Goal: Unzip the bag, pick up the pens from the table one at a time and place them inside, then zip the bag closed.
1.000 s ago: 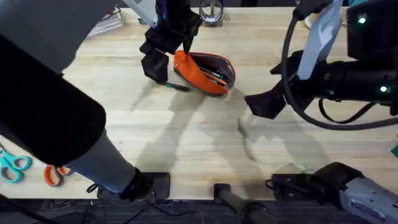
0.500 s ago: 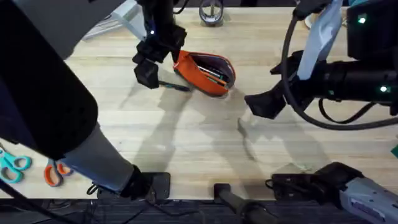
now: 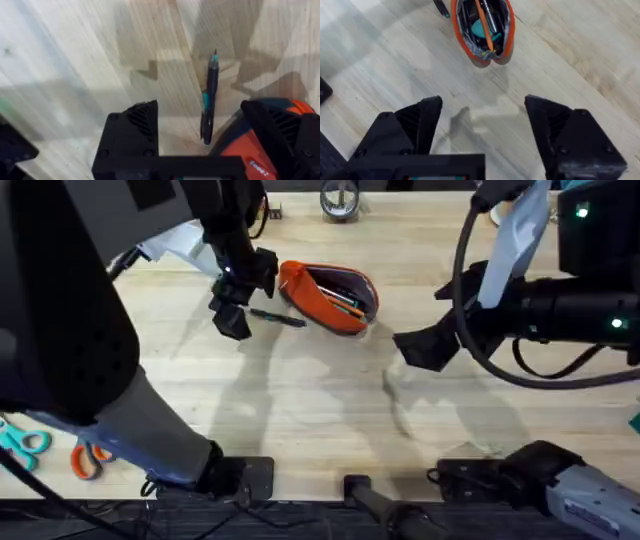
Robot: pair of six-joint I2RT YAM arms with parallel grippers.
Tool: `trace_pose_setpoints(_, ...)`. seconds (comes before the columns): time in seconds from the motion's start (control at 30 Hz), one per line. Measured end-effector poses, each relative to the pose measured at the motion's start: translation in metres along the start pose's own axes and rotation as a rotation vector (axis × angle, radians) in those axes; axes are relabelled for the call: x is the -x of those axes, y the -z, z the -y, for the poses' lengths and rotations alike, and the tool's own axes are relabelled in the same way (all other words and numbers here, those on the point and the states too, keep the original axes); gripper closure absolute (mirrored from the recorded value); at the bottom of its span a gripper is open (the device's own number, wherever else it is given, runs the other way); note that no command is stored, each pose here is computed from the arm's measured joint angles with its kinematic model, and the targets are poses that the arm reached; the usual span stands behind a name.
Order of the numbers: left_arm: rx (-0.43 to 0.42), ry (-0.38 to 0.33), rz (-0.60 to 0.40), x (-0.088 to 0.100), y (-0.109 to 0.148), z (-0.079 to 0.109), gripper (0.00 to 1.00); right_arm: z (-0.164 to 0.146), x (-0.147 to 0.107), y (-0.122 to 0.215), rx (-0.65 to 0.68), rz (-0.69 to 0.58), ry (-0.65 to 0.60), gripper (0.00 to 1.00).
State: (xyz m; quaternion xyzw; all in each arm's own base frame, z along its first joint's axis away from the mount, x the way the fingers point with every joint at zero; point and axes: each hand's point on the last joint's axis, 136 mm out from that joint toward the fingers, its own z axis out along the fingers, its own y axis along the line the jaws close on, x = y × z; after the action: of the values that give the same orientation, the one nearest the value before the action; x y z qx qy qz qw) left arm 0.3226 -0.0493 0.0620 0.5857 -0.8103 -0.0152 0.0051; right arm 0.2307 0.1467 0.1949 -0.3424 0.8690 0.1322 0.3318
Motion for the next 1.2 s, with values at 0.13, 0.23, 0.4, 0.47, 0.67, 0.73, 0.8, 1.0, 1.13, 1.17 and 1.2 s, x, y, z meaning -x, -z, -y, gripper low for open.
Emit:
trace_pose_setpoints(0.13,-0.037,-0.006,-0.002,-0.001,-0.012,0.006,0.013,0.0,0.0,0.0,0.0,0.0,0.0,0.004)
trace_pose_setpoints(0.23,-0.06,-0.006,0.003,0.0,-0.019,0.01,0.017,0.0,0.0,0.0,0.0,0.0,0.0,0.004)
trace_pose_setpoints(0.4,-0.061,-0.006,0.006,0.0,-0.025,0.008,0.021,0.0,0.0,0.0,0.0,0.0,0.0,0.004)
trace_pose_setpoints(0.47,-0.062,-0.007,0.009,0.0,-0.024,0.009,0.051,0.0,0.0,0.0,0.0,0.0,0.0,0.004)
trace_pose_setpoints(0.67,-0.048,-0.009,0.012,0.001,-0.028,0.007,0.156,0.0,0.0,0.0,0.0,0.0,0.0,0.004)
trace_pose_setpoints(0.73,-0.045,-0.01,0.012,0.001,-0.028,0.007,0.241,0.0,0.0,0.0,0.0,0.0,0.0,0.004)
trace_pose_setpoints(0.8,-0.043,-0.01,0.011,0.001,-0.028,0.007,0.365,0.0,0.0,0.0,0.0,0.0,0.0,0.004)
trace_pose_setpoints(1.0,-0.039,-0.01,0.011,0.001,-0.028,0.008,0.897,0.0,0.0,0.0,0.0,0.0,0.0,0.004)
trace_pose_setpoints(1.13,-0.034,-0.013,0.01,0.001,-0.027,0.007,0.95,0.0,0.0,0.0,0.0,0.0,0.0,0.004)
trace_pose_setpoints(1.17,-0.033,-0.014,0.01,0.001,-0.027,0.007,0.951,0.0,0.0,0.0,0.0,0.0,0.0,0.004)
trace_pose_setpoints(1.2,-0.033,-0.014,0.01,0.001,-0.027,0.006,0.952,0.0,0.0,0.0,0.0,0.0,0.0,0.004)
